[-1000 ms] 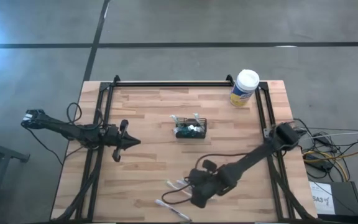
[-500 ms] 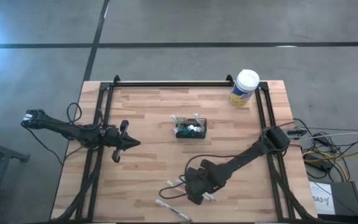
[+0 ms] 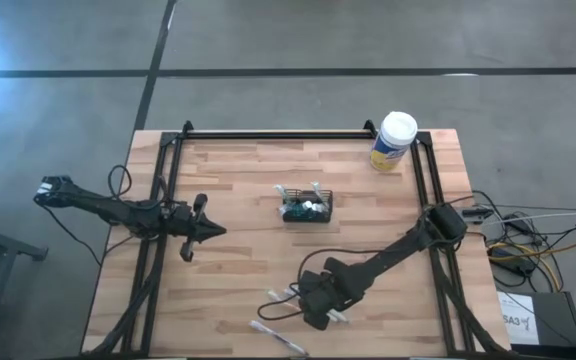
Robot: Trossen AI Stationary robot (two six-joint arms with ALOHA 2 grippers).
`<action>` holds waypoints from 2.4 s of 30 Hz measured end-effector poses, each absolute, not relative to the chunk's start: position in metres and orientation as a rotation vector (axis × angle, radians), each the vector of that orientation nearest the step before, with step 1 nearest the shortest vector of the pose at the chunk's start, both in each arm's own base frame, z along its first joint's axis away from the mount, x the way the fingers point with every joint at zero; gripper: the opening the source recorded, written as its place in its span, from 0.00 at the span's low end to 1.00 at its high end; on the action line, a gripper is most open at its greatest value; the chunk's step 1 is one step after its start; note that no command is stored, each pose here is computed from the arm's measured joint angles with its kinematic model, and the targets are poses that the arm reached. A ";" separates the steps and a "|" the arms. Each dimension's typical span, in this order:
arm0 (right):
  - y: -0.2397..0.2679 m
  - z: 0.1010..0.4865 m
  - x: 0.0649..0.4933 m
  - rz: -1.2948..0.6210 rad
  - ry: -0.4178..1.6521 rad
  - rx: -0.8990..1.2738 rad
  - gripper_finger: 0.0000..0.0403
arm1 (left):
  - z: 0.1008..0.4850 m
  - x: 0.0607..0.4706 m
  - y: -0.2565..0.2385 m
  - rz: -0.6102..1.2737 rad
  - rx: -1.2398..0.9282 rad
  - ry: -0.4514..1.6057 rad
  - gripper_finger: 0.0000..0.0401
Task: Pick & Place toothbrushing station
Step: Put the blue toothbrush into the black wire organizer
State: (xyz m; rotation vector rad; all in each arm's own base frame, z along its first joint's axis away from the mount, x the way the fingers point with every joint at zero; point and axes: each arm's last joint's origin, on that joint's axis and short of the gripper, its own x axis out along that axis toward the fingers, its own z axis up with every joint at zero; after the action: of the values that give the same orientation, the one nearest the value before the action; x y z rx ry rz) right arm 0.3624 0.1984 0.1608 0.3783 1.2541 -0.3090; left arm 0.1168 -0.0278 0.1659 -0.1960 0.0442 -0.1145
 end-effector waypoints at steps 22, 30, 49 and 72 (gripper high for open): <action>0.200 0.171 0.366 -0.238 1.208 0.430 0.45 | 0.165 0.117 -0.028 -0.111 -0.195 0.049 0.03; 0.203 0.145 0.367 -0.246 1.284 0.412 0.45 | 0.164 0.117 -0.028 -0.111 -0.194 0.060 0.03; 0.197 0.147 0.364 -0.228 1.318 0.312 0.22 | 0.164 0.117 -0.028 -0.110 -0.193 0.066 0.03; 0.188 0.301 0.307 -0.188 0.683 0.084 0.02 | 0.164 0.117 -0.028 -0.111 -0.191 0.066 0.03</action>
State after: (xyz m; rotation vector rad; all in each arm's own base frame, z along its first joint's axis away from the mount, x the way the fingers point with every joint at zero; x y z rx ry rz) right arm 0.3075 0.1881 0.3011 0.0844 0.6831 -0.1881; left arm 0.1168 -0.0278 0.1636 -0.1914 0.0656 -0.1108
